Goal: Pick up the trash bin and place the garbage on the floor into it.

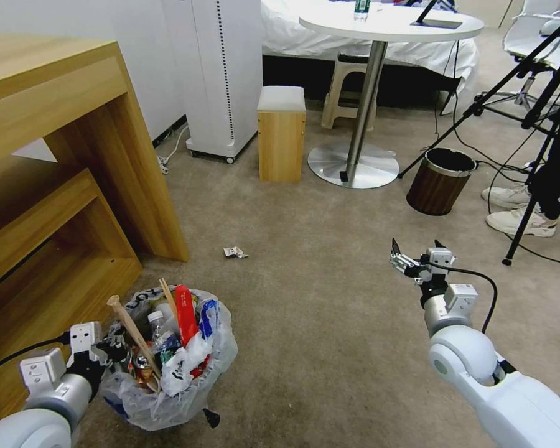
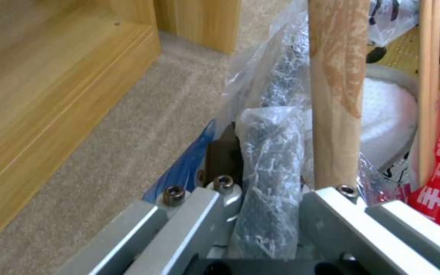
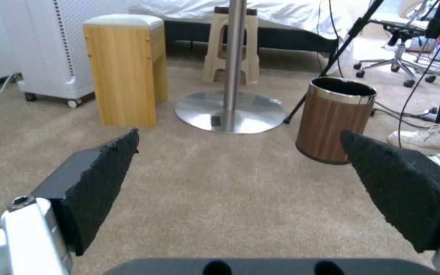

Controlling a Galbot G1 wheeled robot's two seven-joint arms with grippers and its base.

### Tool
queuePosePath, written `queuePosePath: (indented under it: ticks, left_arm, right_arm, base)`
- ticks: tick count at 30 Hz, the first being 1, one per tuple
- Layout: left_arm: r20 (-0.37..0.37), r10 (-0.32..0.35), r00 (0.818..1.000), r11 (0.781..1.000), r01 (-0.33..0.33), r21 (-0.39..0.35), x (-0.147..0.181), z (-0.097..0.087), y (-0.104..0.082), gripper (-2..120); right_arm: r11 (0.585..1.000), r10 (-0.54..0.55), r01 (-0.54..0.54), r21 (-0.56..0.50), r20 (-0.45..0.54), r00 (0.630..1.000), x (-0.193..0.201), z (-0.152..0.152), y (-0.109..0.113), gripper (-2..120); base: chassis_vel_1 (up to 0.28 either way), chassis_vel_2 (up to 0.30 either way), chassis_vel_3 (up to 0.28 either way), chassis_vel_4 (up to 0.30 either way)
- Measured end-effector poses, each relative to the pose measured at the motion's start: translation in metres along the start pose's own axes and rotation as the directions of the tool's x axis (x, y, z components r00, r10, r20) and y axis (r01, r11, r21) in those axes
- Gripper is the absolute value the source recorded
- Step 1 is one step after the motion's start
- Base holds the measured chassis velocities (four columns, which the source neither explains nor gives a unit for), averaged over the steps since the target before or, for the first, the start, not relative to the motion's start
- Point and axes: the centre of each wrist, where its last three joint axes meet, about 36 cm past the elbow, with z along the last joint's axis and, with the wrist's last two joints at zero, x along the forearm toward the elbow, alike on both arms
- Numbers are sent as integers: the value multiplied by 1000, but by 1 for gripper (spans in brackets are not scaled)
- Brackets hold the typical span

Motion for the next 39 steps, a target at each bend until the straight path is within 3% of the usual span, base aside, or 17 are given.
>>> queuePosePath:
  ticks: [14, 39]
  left_arm:
    - [11, 5, 1000, 1000, -5, -3, 5, 0, -3, 1]
    - [18, -17, 1000, 1000, 17, -1, -1, 3, 2, 1]
  right_arm:
    - [1000, -16, 16, 15, 3, 1000, 9, 1, -2, 100]
    - [999, -40, 39, 18, 26, 999, -5, 2, 4, 100]
  base:
    - [-7, 9, 9, -10]
    - [-97, 96, 91, -94]
